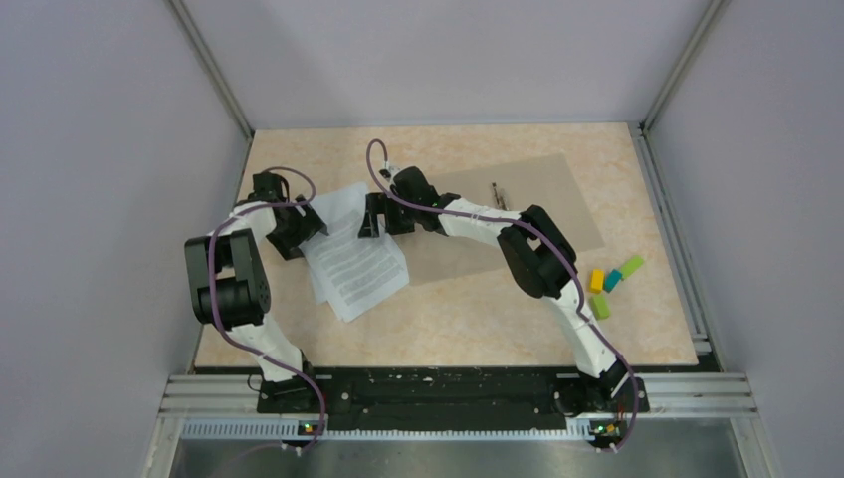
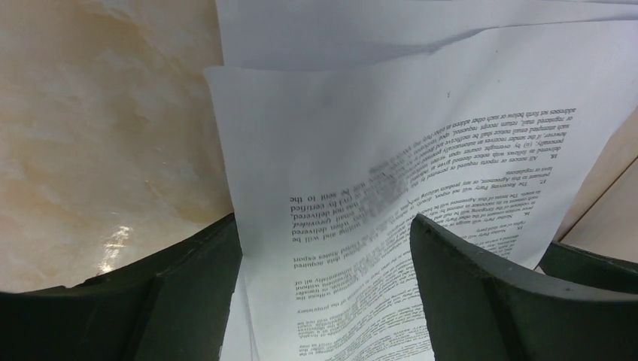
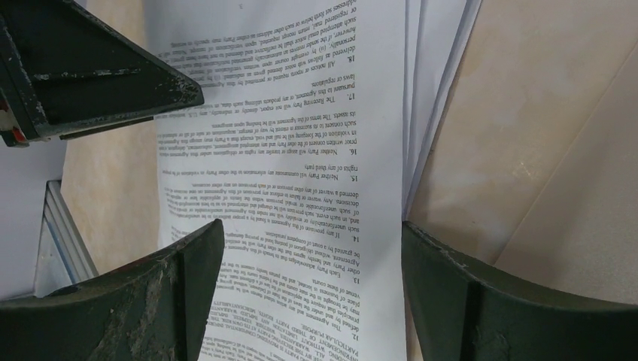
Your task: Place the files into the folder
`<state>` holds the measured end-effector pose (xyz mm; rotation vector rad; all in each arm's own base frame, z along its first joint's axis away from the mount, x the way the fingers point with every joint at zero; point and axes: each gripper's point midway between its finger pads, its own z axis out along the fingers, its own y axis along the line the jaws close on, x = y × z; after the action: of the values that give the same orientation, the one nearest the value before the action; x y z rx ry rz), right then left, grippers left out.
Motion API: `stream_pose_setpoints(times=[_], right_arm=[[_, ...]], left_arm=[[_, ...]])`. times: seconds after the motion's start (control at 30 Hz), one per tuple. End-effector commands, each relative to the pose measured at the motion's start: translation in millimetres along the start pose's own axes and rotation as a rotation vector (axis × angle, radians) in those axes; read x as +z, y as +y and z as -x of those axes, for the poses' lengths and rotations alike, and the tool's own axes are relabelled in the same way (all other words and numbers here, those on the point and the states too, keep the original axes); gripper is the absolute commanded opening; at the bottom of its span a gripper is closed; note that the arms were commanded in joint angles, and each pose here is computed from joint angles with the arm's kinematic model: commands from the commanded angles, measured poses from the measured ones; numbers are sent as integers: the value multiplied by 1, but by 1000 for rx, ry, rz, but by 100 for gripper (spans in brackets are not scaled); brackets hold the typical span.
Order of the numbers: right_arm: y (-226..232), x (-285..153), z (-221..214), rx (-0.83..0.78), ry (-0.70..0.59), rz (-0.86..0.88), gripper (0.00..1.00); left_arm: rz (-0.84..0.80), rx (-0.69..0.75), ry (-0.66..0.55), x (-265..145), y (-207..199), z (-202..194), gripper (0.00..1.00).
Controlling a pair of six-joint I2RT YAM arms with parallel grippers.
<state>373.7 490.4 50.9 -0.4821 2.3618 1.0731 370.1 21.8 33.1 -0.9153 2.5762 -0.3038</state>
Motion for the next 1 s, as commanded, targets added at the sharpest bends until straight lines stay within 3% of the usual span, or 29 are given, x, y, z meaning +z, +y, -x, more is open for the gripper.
stream_pose_setpoints(times=[0.0,0.17,0.53,0.67,0.97], right_arm=[[-24,13,-74,79,212,-63,85],[-24,14,-76,78,217,-61,85],[-15,16,-71,70,219,-15,85],[-10,14,-66,63,211,3,85],[5,-13,-26,10,139,55,85]], left_arm=[[-37,-38,148,16,-5,-37,81],[-30,-39,144,13,-5,-36,71],[-92,22,162,6,-22,-34,65],[-77,43,166,4,-20,-37,56],[-135,144,87,-30,-35,-21,23]])
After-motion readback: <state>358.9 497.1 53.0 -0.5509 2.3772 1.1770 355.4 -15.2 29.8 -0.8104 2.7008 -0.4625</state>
